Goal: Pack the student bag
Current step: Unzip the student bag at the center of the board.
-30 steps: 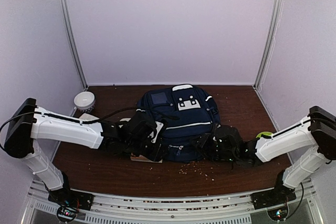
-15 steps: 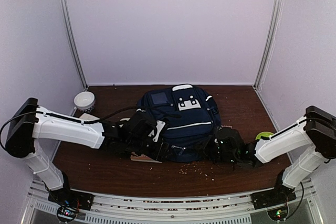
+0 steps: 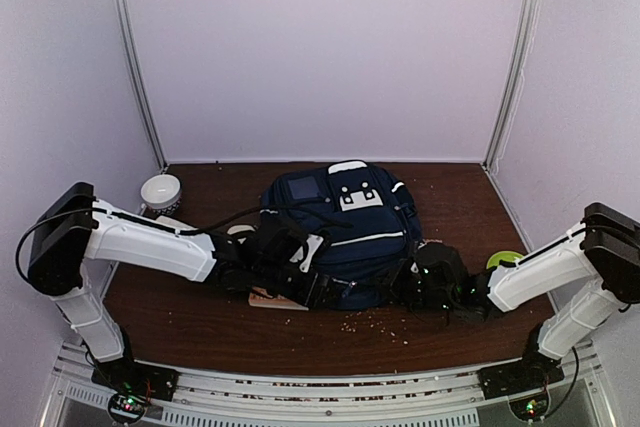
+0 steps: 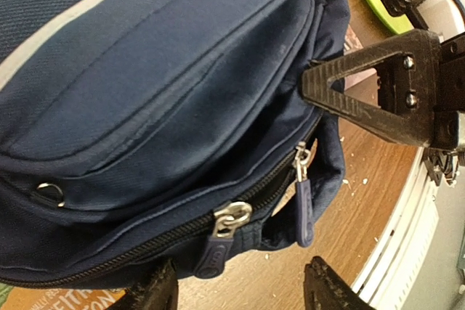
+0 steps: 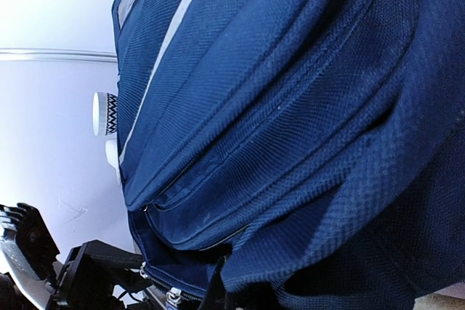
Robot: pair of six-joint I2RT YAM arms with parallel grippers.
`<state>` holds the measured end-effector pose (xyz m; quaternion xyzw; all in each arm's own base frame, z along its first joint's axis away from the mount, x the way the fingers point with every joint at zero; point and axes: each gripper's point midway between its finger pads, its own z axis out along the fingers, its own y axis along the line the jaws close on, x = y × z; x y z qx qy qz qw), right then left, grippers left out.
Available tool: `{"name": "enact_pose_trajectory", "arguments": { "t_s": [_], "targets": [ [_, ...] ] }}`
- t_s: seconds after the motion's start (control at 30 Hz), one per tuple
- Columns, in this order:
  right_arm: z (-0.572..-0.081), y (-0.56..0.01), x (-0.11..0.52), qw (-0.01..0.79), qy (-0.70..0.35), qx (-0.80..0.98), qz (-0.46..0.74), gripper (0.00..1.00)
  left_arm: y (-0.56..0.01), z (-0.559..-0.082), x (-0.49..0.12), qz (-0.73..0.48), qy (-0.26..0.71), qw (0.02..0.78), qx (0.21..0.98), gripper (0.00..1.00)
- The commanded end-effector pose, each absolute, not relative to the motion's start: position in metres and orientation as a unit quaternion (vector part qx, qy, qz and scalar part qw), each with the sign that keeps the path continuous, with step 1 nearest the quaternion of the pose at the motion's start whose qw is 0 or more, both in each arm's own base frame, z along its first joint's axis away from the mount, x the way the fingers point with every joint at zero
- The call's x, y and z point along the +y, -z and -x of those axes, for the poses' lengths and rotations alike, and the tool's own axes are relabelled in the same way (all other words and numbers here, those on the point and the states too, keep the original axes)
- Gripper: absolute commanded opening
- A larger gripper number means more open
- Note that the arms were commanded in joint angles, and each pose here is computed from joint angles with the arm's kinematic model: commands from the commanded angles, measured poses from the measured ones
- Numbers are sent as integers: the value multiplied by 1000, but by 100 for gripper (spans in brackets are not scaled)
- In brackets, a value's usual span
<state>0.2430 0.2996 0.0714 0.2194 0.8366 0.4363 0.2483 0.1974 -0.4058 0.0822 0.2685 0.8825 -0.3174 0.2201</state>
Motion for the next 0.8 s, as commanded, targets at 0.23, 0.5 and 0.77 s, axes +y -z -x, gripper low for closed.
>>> {"name": "enact_pose_trajectory", "arguments": {
  "t_s": [0.23,0.5,0.77],
  "targets": [
    [-246,-74,301,251,-437,838,-210,0,-101,-201,-429,-270,370,223,861,42],
    [-246,-73,301,251,-437,838,-209,0,-98,-205,-425,-263,360,226,866,16],
    [-245,-72,300,252,-434,840,-206,0,-96,-210,-418,-258,343,233,873,0]
  ]
}}
